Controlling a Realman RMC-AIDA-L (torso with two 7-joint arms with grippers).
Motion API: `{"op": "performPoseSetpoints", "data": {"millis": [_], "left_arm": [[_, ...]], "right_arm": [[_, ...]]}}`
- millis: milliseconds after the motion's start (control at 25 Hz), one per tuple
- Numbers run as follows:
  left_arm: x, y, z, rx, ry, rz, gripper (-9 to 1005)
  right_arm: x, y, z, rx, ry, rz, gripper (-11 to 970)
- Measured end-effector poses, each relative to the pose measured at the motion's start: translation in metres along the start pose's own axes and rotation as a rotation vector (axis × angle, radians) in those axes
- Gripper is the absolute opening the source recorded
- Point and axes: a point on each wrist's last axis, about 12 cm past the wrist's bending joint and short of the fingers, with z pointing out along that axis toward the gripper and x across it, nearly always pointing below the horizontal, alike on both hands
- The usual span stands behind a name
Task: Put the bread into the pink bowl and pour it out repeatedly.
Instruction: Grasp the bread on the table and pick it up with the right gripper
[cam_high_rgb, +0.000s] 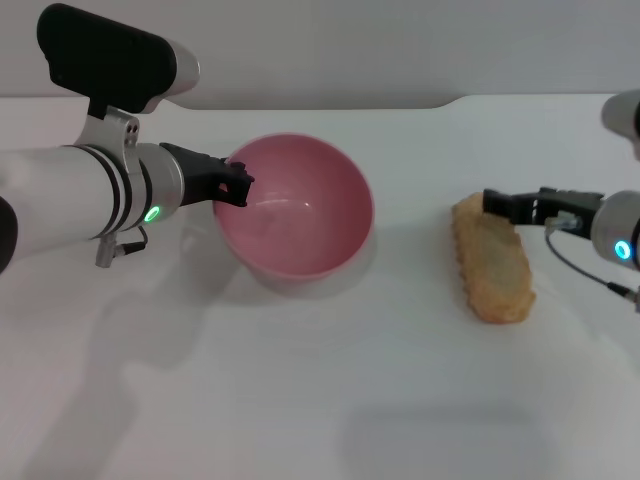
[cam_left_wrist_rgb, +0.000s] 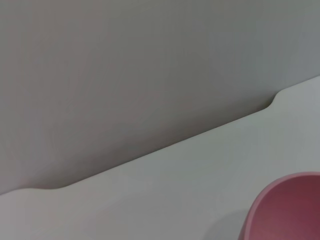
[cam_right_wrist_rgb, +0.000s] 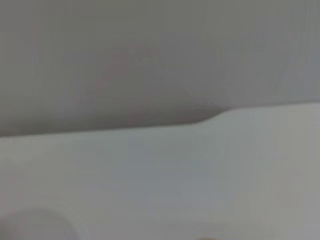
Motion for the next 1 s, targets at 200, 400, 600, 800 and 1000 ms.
{"op": "performPoseSetpoints", "data": {"millis": [200,400,600,800,1000], "left_arm": [[-0.002,-0.001,0.0,0.002,-0.004,0.007,51],[-0.002,-0.001,0.0,0.003,0.0,0.018,51],[-0.002,-0.001,0.0,0.003,0.005,0.021,52],[-0.003,-0.001,0.0,0.003,0.005,0.033,52],[-0.004,0.001,-0.001,-0.001,0.001,0.039,53]], "right_arm": [[0.007,0.004,0.008,-0.012,0.037,0.006,694],[0.009,0.009,0.013,-0.029,0.048,0.005,690],[0.011,0.012,0.022,-0.037,0.08,0.01,686],[0.012,0.021,0.029,-0.058,0.138,-0.055,683],[0.007,0.027,0.024,-0.076,0.115,-0.089,679]]}}
